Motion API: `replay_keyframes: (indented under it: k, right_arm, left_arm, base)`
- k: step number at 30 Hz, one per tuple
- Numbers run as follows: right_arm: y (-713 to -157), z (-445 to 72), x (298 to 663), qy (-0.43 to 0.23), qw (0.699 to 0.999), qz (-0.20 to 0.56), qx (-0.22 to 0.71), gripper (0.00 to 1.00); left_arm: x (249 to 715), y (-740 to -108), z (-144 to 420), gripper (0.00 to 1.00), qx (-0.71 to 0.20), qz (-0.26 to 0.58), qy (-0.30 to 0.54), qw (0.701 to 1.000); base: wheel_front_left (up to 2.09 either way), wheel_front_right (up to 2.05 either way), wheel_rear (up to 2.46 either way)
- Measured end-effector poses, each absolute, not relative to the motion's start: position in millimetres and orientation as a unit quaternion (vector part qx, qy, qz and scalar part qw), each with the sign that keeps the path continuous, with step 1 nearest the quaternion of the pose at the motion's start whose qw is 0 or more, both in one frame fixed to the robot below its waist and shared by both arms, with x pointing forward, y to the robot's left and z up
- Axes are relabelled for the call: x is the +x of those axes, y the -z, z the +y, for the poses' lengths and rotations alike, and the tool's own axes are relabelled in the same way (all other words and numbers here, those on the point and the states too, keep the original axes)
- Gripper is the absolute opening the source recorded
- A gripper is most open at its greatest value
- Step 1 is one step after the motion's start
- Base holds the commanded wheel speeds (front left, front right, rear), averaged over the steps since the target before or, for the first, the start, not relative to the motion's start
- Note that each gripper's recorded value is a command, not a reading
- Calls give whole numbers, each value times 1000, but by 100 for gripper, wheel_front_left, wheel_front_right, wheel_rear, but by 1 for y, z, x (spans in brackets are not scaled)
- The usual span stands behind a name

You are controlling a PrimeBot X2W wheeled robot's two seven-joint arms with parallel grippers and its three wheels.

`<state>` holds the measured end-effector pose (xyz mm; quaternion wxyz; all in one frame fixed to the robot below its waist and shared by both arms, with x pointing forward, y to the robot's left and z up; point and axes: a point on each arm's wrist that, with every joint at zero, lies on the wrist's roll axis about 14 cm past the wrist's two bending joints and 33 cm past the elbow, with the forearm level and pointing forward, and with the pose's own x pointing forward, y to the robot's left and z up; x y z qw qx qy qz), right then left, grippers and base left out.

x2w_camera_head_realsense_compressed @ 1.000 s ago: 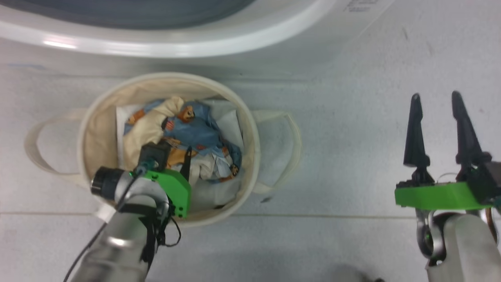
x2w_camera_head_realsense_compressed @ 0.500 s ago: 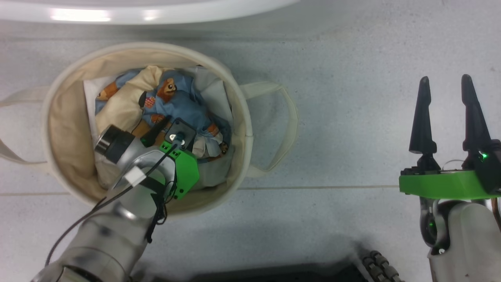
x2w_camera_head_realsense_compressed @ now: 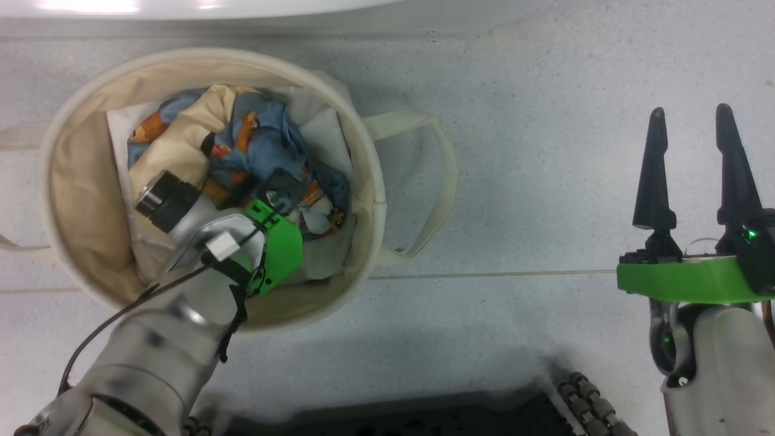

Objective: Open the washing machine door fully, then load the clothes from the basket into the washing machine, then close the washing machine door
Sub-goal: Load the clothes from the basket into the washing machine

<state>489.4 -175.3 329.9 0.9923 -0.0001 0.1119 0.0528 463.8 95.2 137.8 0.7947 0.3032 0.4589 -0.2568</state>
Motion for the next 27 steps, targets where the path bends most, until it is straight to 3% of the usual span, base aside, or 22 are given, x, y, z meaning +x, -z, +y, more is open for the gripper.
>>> replay_keyframes:
  k: [6, 14, 17, 27]
  right_arm:
    - [-333, -171, 492, -57, 993, 106, 4, 100]
    - [-369, -157, 498, -73, 995, 65, 13, 100]
    - [-380, -154, 499, -76, 996, 53, 15, 100]
    - [-446, -138, 491, -93, 995, -10, 32, 100]
  left_arm:
    - [470, -145, 102, 0, 256, 460, 213, 823]
    - [503, -204, 122, 0, 149, 367, 102, 912]
    - [506, -220, 125, 0, 136, 347, 86, 924]
    - [514, -354, 150, 0, 43, 162, 1, 986]
  base:
    - [0, 0, 0]
    - [0, 0, 0]
    - [0, 0, 0]
    - [0, 0, 0]
